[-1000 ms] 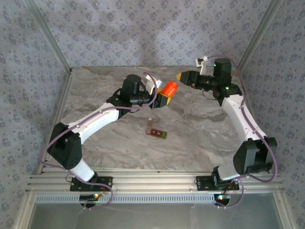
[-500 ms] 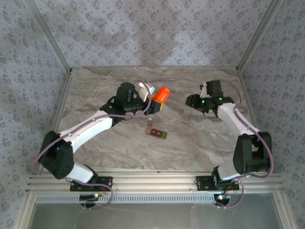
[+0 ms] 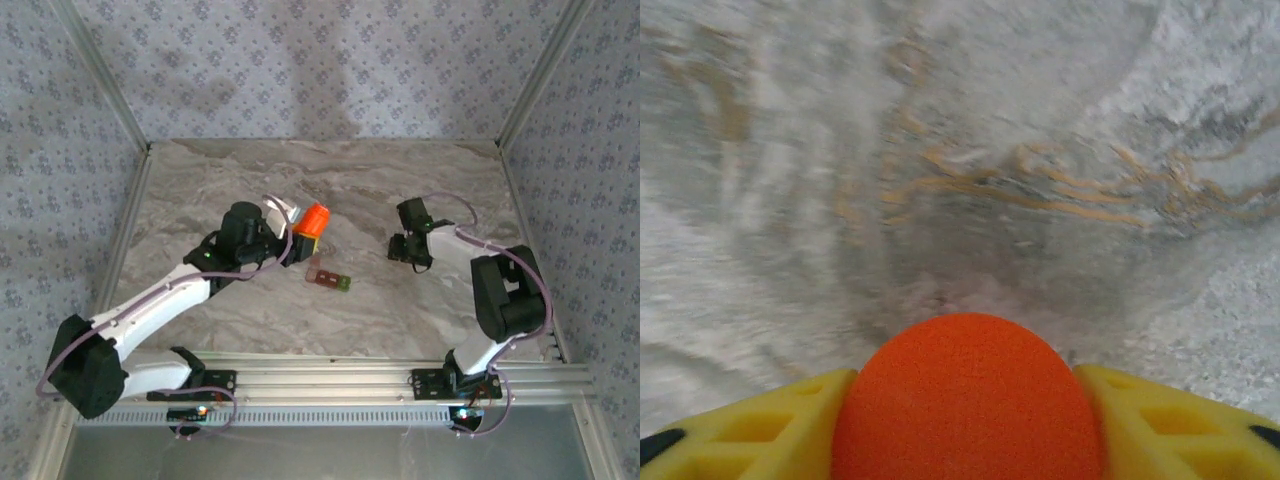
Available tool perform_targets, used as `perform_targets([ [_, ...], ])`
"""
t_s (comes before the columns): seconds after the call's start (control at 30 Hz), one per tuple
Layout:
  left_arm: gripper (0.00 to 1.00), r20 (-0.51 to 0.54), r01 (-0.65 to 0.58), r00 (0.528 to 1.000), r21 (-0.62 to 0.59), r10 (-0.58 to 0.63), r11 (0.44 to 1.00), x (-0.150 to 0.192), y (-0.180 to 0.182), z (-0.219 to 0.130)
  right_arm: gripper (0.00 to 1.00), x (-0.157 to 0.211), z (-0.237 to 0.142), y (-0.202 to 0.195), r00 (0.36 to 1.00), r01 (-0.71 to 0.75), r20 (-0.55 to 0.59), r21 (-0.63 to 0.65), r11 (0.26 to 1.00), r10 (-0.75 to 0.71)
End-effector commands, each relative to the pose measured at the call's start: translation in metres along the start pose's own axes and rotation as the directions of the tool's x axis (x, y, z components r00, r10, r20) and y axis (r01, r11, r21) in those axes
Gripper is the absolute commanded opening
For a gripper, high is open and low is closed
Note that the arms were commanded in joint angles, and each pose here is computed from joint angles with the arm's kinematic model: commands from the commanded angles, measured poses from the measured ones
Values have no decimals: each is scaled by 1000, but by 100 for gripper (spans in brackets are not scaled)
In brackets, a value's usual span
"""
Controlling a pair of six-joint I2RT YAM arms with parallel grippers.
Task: Sort the pills into containers
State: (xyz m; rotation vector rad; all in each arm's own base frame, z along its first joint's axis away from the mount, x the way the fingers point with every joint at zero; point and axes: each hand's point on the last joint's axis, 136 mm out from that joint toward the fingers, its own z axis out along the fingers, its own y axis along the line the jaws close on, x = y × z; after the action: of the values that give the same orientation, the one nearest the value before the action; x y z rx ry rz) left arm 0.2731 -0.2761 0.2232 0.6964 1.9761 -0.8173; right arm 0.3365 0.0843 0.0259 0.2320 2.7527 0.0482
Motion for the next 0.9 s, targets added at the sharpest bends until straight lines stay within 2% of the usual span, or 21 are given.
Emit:
perform_targets([
  [0.0, 0, 18, 16, 1000, -26, -16, 1000, -2, 2, -12, 67, 3, 11, -9, 1000, -13, 20, 69, 998, 11],
  [0.1, 0, 8, 24, 1000, -34, -23, 999, 2, 2, -17, 75, 9, 13, -7, 1000, -8, 1, 61, 998, 8],
  [0.2, 0, -12, 43, 999, -42, -43, 998, 7, 3, -21, 78, 11, 6, -4, 1000, -17, -15, 39, 999, 18],
  [0.37, 0, -66, 81, 994, -51, -84, 995, 19, 1, -27, 78, -10, -29, 4, 997, -48, 66, -28, 998, 49],
  [0.47, 0, -108, 94, 989, -62, -100, 994, 30, 1, -31, 78, -19, -52, 18, 995, -18, 99, -91, 996, 27],
  [0.7, 0, -208, 145, 965, -89, -161, 985, 58, 0, -33, 78, -19, -88, 58, 992, 66, 124, -268, 961, -34],
  [0.87, 0, -221, 151, 961, -79, -165, 985, 72, -3, -31, 78, -7, -102, 89, 987, 130, 136, -371, 919, -85],
])
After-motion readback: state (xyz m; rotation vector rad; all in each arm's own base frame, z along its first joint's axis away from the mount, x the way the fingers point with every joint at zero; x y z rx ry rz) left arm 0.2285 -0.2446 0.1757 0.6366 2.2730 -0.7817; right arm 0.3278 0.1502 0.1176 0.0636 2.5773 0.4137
